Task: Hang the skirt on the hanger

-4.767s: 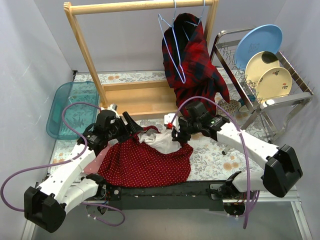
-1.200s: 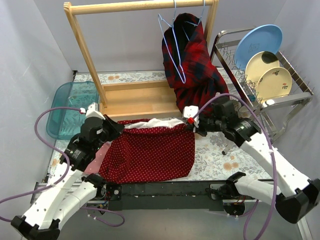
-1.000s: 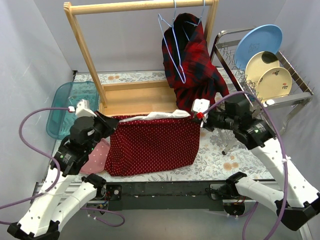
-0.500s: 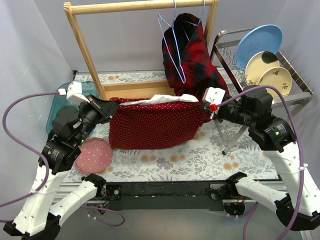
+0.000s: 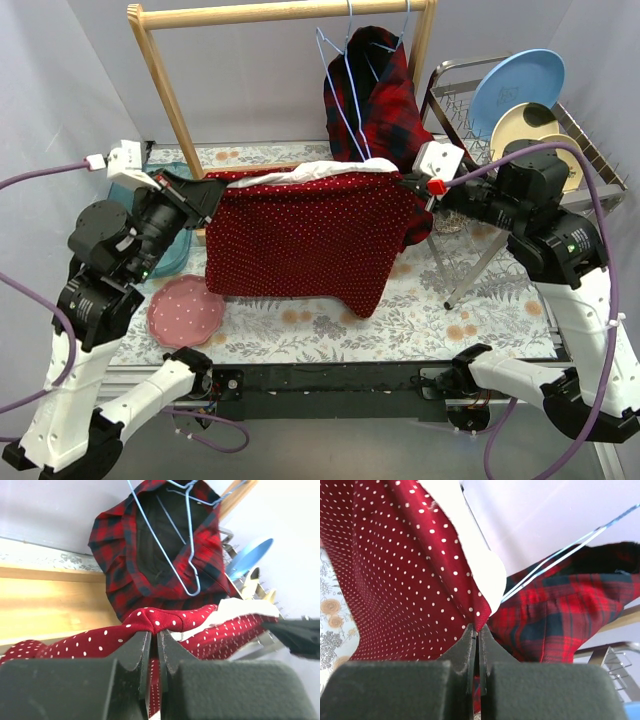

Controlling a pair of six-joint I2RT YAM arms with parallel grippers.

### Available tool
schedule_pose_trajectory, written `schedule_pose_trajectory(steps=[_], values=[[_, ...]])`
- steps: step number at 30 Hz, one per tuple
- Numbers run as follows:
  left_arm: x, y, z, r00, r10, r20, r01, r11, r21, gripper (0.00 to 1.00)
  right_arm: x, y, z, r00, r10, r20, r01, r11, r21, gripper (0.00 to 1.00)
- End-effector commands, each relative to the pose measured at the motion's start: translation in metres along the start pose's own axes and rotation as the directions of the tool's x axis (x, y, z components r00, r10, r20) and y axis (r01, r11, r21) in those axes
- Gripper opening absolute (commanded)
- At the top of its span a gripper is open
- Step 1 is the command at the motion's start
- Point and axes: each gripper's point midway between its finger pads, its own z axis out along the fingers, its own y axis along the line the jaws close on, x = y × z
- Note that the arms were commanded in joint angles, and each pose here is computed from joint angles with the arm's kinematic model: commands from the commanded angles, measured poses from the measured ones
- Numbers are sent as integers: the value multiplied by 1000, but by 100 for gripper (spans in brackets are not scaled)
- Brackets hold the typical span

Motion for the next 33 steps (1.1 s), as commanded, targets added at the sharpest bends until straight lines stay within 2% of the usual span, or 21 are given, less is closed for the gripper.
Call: schedule_pose_trajectory(steps=[1, 5, 8, 13, 18, 19, 21, 22, 24, 25, 26, 28, 30, 31, 33], values=[[5, -1, -22, 1000, 8, -16, -8, 1000, 28, 0, -29, -6, -19, 997, -57, 60, 56, 998, 14, 1], [21, -13, -44, 995, -5, -97, 16, 993, 118, 0, -26, 38, -39, 994, -77, 73, 87, 983, -161, 1], [23, -31, -63, 990, -2, -143, 31, 979, 200, 0, -36, 57, -64, 991, -79, 110, 100, 974, -203, 1], [13, -42, -77, 991, 0, -136, 32, 972, 234, 0, -34, 68, -76, 990, -70, 120, 94, 974, -207, 1], [42, -37, -61, 981, -17, -193, 71, 959, 274, 0, -23, 62, -66, 995, -44, 87, 59, 982, -180, 1], [48, -34, -57, 979, -23, -204, 79, 960, 268, 0, -7, 66, -56, 998, -20, 52, 30, 979, -200, 1], [61, -24, -45, 974, -51, -219, 105, 965, 239, 0, 9, 64, -38, 999, -5, 34, 11, 981, -196, 1], [83, -8, -34, 964, -62, -260, 115, 974, 195, 0, 38, 73, -21, 999, 35, -24, -40, 974, -224, 1], [96, 9, -20, 963, -95, -253, 133, 981, 139, 0, 71, 80, -1, 994, 75, -82, -92, 969, -229, 1], [122, 32, -9, 951, -111, -289, 137, 988, 71, 0, 83, 72, 15, 994, 71, -87, -87, 977, -195, 1], [127, 40, -2, 953, -121, -276, 138, 989, 43, 0, 116, 83, 27, 984, 98, -150, -128, 970, -206, 1], [156, 77, 16, 949, -136, -285, 119, 990, -76, 0, 140, 72, 48, 981, 84, -172, -109, 984, -143, 1], [164, 100, 32, 958, -146, -245, 110, 982, -157, 0, 163, 72, 60, 975, 78, -208, -104, 987, -119, 1], [179, 113, 43, 949, -160, -271, 105, 973, -206, 0, 175, 68, 66, 969, 76, -235, -102, 990, -98, 1], [192, 131, 59, 946, -180, -268, 112, 962, -250, 0, 183, 61, 77, 971, 62, -229, -78, 995, -64, 1]])
